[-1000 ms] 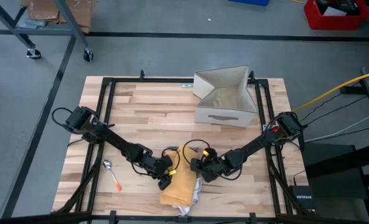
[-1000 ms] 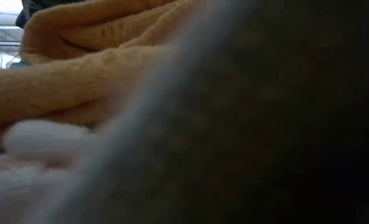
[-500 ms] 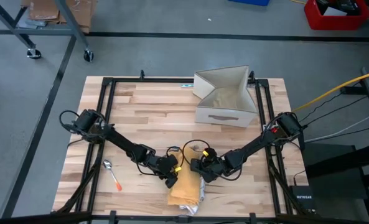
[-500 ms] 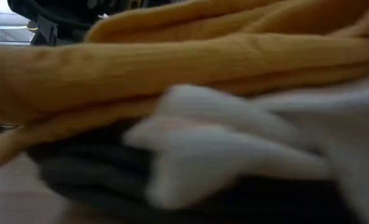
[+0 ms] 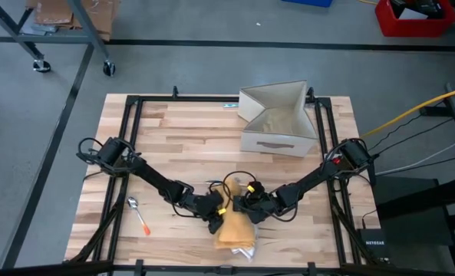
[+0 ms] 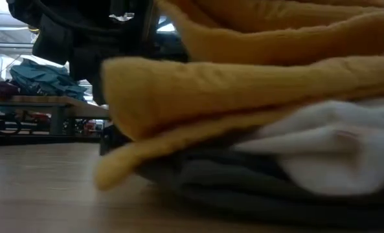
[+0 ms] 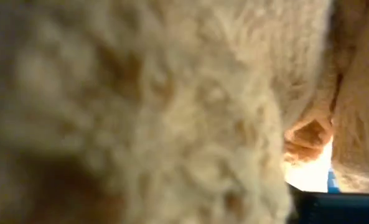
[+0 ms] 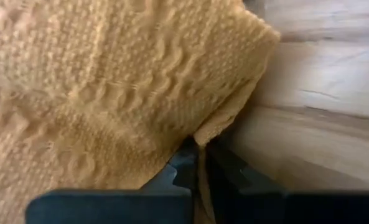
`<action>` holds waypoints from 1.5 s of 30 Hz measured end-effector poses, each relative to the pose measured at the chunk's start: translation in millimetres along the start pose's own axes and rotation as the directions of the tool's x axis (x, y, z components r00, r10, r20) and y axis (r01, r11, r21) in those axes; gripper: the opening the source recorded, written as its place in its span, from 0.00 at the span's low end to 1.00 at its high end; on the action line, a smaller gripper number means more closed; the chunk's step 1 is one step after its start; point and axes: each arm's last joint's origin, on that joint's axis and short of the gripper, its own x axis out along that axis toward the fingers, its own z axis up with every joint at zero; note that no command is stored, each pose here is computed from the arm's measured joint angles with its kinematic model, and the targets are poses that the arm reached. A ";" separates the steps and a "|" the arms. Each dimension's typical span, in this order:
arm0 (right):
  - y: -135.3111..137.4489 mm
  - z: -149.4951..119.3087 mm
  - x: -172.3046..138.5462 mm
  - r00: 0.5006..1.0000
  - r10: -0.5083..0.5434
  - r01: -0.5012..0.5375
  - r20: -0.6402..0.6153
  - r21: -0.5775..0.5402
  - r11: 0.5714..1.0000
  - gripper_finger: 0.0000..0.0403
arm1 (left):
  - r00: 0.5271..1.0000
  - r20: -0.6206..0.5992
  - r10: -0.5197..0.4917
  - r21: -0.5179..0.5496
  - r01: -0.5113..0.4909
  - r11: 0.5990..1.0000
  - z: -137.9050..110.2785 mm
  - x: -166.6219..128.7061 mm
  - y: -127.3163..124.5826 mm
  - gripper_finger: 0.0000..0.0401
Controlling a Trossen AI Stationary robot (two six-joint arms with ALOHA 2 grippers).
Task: Fold towel
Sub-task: Put the kitchen towels into the brown laundry organizer
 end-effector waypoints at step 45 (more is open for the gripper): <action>69.7 72.8 -107.8 0.835 0.233 -0.174 0.498 -0.163 0.971 0.03 | 0.889 0.430 -0.160 0.199 0.080 0.977 147.8 -58.2 -42.3 0.05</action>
